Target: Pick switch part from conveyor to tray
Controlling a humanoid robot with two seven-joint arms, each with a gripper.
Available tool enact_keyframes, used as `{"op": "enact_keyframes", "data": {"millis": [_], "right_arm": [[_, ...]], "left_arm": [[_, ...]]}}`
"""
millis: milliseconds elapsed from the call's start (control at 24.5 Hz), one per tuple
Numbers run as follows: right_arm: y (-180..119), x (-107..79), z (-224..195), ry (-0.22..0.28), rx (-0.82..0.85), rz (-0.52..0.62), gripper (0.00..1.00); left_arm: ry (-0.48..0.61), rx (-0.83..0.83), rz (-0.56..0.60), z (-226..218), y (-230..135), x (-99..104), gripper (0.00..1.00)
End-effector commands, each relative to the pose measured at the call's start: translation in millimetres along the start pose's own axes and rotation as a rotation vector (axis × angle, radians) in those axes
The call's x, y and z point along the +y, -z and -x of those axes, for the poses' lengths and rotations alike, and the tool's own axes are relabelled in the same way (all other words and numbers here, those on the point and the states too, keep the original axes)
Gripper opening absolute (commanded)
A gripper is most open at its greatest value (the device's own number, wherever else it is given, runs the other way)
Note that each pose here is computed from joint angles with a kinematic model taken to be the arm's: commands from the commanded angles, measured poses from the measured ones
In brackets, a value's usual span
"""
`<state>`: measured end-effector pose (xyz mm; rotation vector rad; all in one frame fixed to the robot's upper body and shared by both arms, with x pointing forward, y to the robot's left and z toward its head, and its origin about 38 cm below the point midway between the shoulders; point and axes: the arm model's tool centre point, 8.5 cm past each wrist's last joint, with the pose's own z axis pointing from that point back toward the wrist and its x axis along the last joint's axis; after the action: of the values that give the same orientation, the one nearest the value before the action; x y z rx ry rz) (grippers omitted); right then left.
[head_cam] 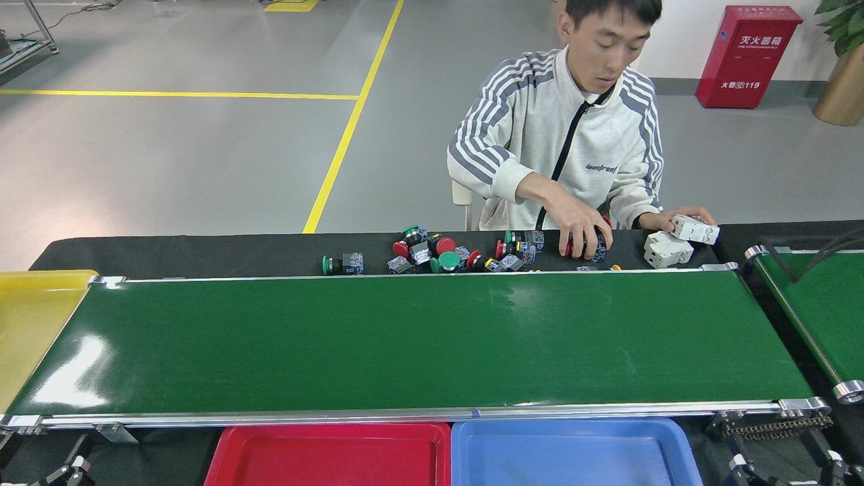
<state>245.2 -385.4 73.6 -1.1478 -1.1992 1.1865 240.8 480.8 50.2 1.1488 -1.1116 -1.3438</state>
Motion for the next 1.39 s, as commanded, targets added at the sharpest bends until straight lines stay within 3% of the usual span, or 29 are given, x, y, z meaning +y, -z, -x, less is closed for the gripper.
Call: {"op": "enact_keyframes", "data": {"millis": [0,693,978,1345], "right_arm": [[12.4,-15.3,0.4,-0.019,-0.014,0.031,0.98],[15.2,-1.2,-22.2,0.008,-0.062,-0.022,0.98],[9.0,5.4,-24.2,0.013,-0.066,-0.042,0.98],[8.5,-2.2,-12.2,0.013,-0.053,-0.013,0.99]], "left_arm": [[0.011,0.002,-0.032,4.1,4.0,10.2,1.00],[0.016,0.010,-0.037,4.7,4.1,12.3,1.00],[0.018,0.062,-0.017,20.4,-14.6,7.7,1.00],[0.002,0.057,-0.011,13.2,-18.7,1.8,1.00]]}}
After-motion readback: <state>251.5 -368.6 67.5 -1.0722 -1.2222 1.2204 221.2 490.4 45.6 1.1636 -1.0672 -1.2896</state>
